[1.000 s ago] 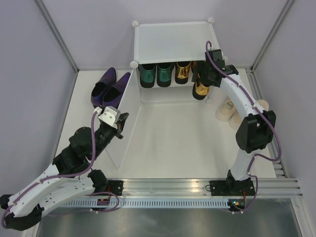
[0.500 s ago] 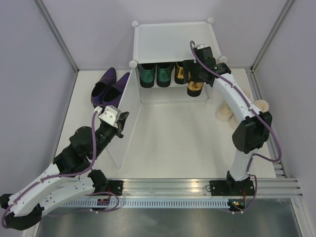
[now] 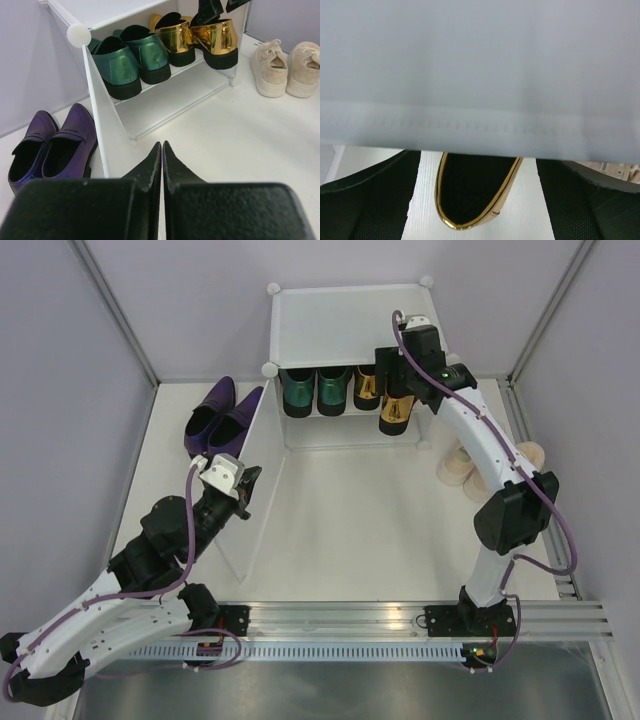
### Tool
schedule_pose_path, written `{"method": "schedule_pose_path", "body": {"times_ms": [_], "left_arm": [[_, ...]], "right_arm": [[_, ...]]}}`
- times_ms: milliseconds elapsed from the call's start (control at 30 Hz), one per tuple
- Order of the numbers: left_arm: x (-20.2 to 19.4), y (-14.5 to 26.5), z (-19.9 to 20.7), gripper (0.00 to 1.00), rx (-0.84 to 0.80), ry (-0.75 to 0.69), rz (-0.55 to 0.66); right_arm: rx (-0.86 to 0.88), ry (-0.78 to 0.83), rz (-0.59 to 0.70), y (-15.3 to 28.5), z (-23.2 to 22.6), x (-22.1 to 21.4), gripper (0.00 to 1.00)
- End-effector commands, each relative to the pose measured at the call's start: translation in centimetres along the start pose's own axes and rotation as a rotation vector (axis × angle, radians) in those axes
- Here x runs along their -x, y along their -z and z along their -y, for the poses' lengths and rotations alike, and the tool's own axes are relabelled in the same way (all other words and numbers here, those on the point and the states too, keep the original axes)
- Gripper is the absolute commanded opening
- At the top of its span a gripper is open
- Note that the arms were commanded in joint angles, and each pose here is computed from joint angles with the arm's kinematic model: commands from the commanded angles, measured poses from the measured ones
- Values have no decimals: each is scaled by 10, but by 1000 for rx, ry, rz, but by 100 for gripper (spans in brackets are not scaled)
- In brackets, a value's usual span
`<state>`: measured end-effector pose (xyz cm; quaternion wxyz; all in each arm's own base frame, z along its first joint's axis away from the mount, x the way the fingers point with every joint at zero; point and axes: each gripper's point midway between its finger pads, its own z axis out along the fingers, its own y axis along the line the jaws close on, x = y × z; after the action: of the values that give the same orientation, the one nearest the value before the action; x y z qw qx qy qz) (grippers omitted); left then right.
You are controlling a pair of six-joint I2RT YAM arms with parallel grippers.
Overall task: Place and organize the shoes in the shoe cabinet
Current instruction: Place the shoe in the shoe cabinet.
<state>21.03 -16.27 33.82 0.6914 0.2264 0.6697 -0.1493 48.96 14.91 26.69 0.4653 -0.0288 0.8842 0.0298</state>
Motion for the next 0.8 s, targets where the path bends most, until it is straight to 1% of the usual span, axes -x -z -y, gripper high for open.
{"method": "schedule_pose_path", "body": {"times_ms": [0, 100, 200, 300, 367, 433, 533, 567, 667, 767], "left_arm": [[-52, 2, 5, 2, -19, -76, -184], [-52, 2, 5, 2, -17, -75, -182], [-52, 2, 5, 2, -19, -75, -182], [-52, 2, 5, 2, -16, -72, -182], [-51, 2, 4, 2, -14, -73, -180], [-52, 2, 5, 2, -12, -73, -183], [-53, 1, 5, 2, -13, -74, -185], [-53, 1, 5, 2, -14, -74, -187], [-53, 1, 4, 2, -10, -79, -187], [-54, 1, 4, 2, -6, -80, -187]], "right_arm": [[60, -24, 122, 47, -4, 39, 98], [86, -40, 142, 68, -4, 42, 98], [92, -69, 137, 83, -1, 33, 98], [103, -117, 156, 91, 0, 14, 98], [111, -126, 199, 94, -1, -4, 98], [113, -130, 227, 91, -2, -22, 98], [88, -122, 208, 80, -6, -43, 98], [61, -116, 212, 77, -7, -46, 98], [64, -118, 214, 62, -15, -56, 98], [24, -129, 203, 47, -12, -60, 98]]}}
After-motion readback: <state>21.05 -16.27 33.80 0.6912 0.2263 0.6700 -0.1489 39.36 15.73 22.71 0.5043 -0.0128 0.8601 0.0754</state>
